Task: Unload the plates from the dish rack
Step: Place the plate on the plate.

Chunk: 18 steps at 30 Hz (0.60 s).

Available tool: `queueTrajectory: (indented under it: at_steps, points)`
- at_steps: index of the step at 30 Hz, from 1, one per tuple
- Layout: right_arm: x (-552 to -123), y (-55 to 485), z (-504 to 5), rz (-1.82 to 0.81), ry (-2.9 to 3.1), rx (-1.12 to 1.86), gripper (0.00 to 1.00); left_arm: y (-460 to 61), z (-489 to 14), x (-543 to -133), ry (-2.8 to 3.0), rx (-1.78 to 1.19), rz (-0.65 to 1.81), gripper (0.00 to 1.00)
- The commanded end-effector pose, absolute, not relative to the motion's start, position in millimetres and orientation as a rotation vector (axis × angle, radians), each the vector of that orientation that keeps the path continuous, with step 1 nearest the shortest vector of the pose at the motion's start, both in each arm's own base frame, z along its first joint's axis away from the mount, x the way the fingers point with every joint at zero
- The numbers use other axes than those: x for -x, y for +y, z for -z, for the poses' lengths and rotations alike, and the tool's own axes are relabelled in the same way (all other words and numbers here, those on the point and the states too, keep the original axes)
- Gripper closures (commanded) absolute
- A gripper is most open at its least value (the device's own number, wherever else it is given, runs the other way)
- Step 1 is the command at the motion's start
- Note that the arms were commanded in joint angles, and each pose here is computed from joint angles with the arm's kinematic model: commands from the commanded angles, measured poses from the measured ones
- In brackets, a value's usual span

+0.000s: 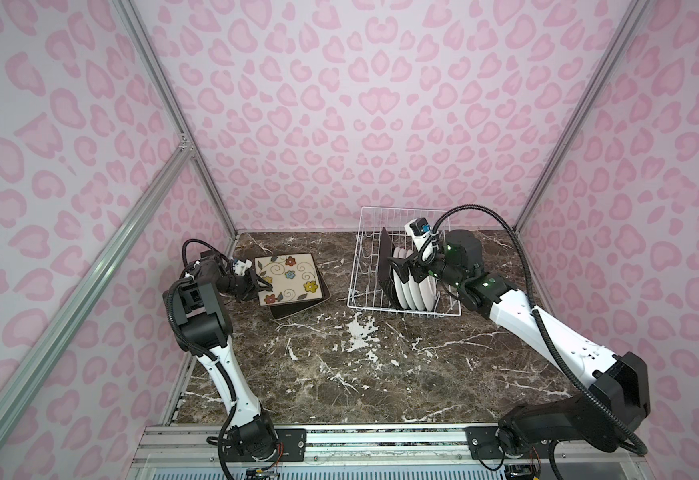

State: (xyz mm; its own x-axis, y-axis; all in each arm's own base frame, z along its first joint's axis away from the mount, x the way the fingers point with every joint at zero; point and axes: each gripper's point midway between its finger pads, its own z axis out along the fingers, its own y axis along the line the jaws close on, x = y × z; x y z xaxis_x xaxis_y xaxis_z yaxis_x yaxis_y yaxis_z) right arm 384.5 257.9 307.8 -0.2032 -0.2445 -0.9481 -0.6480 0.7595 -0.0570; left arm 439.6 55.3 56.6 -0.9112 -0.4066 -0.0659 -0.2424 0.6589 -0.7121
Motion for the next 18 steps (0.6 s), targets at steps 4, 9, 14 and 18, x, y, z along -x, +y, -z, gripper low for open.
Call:
queueTrajectory:
  at_steps: [4,9,14,18]
  points:
    - [-385.6,257.0,-309.5,-0.408,1.765,0.702,0.01,46.7,-72.4,-434.6,2.613,0.577,1.152,0.75]
    - [-384.8,255.8,-308.2,-0.392,1.767,0.717,0.01,46.6,-63.9,-426.4,2.657,0.613,1.125,0.75]
    - [-385.1,253.7,-304.7,-0.369,1.771,0.729,0.01,49.7,-57.5,-421.0,2.68,0.642,1.088,0.75]
    - [-385.2,253.9,-305.5,-0.365,1.767,0.735,0.01,50.4,-53.5,-418.4,2.692,0.657,1.074,0.75]
